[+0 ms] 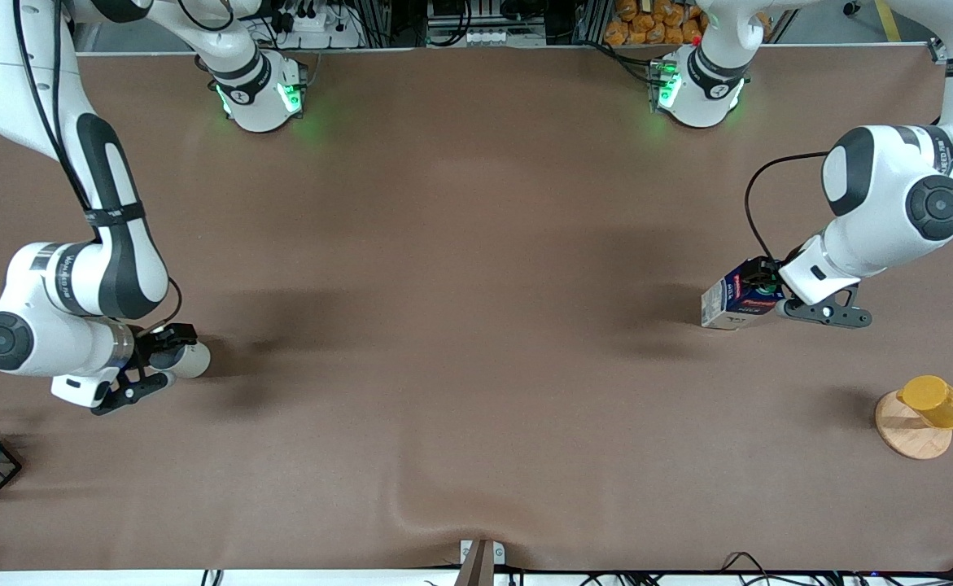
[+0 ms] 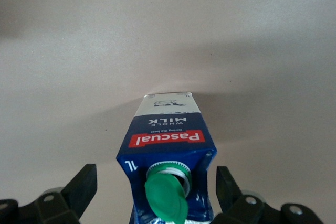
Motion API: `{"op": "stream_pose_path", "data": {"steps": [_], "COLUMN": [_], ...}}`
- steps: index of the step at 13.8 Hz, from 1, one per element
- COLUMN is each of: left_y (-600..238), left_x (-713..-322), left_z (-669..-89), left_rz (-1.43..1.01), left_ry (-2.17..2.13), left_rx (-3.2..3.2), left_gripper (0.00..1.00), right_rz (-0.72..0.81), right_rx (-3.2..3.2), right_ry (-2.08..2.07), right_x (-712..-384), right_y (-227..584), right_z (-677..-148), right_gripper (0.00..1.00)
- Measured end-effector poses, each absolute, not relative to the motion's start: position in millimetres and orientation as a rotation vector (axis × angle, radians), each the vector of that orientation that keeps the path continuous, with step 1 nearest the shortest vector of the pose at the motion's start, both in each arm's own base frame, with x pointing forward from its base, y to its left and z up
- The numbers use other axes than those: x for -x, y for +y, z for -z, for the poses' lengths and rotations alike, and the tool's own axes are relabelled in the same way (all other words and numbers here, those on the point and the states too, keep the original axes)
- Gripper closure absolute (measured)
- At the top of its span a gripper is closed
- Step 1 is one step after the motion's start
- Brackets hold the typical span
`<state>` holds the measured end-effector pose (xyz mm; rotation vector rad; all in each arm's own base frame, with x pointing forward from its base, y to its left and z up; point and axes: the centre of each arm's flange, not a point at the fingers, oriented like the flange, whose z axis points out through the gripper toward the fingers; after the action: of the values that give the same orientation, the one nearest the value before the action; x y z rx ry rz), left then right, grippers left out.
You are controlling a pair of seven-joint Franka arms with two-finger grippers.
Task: Place milk next to cup
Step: 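Close the left gripper on the milk carton while the right gripper grasps the mug, then carry the mug and the milk carton toward each other at table center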
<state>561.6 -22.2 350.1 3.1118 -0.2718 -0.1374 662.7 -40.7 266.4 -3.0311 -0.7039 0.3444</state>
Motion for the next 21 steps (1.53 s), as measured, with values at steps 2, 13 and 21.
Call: {"op": "stream_pose_path", "data": {"steps": [2, 13, 21], "left_y": [-24.2, -34.2, -46.5], "left_x": [-561.3, -558.4, -559.2], "left_z": [-347.8, -342.0, -345.2], "left_rz": [0.144, 0.164, 0.153], "left_ry": [-0.277, -0.265, -0.256], "left_rx": [-3.11, -3.109, -3.11], "left_gripper": [0.0, 0.33, 0.56], "right_rz": [-0.375, -0.381, -0.232], "right_rx": [3.015, 2.989, 2.841], "right_ry": [-0.724, -0.786, -1.119], "right_x": [-656.9, -651.8, -671.6], "right_y": [-40.3, -52.8, 45.2], "right_z": [-257.1, -235.4, -263.2], "right_gripper": [0.0, 0.4, 0.94]}}
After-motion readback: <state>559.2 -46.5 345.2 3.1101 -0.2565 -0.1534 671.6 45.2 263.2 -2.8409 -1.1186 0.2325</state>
